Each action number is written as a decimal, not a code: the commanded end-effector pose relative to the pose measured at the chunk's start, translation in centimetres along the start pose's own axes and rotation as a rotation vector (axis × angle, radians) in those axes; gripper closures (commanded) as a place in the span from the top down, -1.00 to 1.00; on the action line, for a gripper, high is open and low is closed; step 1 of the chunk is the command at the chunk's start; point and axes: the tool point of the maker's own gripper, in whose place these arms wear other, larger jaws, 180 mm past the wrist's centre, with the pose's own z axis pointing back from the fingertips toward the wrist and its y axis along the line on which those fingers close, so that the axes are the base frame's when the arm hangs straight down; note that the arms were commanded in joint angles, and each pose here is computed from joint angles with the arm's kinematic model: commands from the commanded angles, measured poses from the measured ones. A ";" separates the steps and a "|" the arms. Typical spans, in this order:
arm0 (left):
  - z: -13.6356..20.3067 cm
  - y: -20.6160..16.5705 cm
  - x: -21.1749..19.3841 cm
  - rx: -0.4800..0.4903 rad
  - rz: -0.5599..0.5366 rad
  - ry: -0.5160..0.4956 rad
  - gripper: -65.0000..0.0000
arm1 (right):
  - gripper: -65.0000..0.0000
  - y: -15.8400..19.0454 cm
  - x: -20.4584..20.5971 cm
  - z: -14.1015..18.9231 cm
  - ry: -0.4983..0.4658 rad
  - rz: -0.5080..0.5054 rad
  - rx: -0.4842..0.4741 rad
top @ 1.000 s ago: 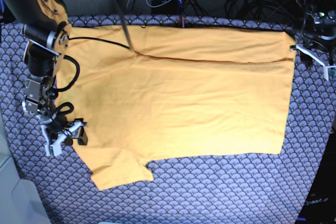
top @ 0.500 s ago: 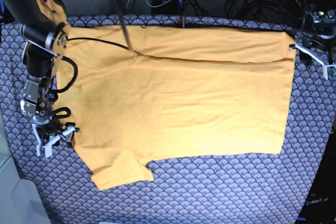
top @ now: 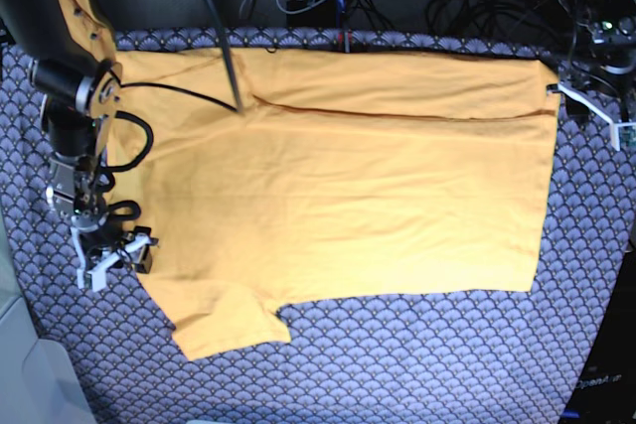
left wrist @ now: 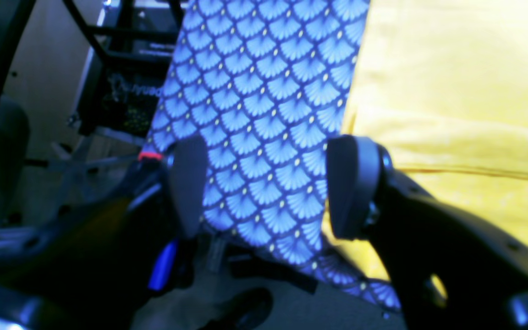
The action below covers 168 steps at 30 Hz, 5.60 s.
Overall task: Fold the T-shirt properly
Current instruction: 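Move the left gripper along the shirt side toward the hem, then lower both grippers onto the shirt's side edges and grasp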
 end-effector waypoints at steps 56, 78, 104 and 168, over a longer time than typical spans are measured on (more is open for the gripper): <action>-17.5 -6.4 16.0 -0.149 0.210 -0.235 0.24 | -1.00 1.0 4.0 2.7 -0.172 0.165 0.094; -22.1 -10.7 13.4 -0.229 0.259 -0.213 0.24 | -1.00 0.6 2.5 2.9 -0.144 0.167 0.088; -22.2 -10.0 11.9 -0.185 0.262 -0.201 -0.88 | -1.00 -0.8 2.4 3.3 -0.113 0.182 0.065; -22.2 -10.9 10.9 -0.185 0.344 -0.177 0.27 | -1.00 -0.1 2.7 4.5 -0.133 0.235 0.111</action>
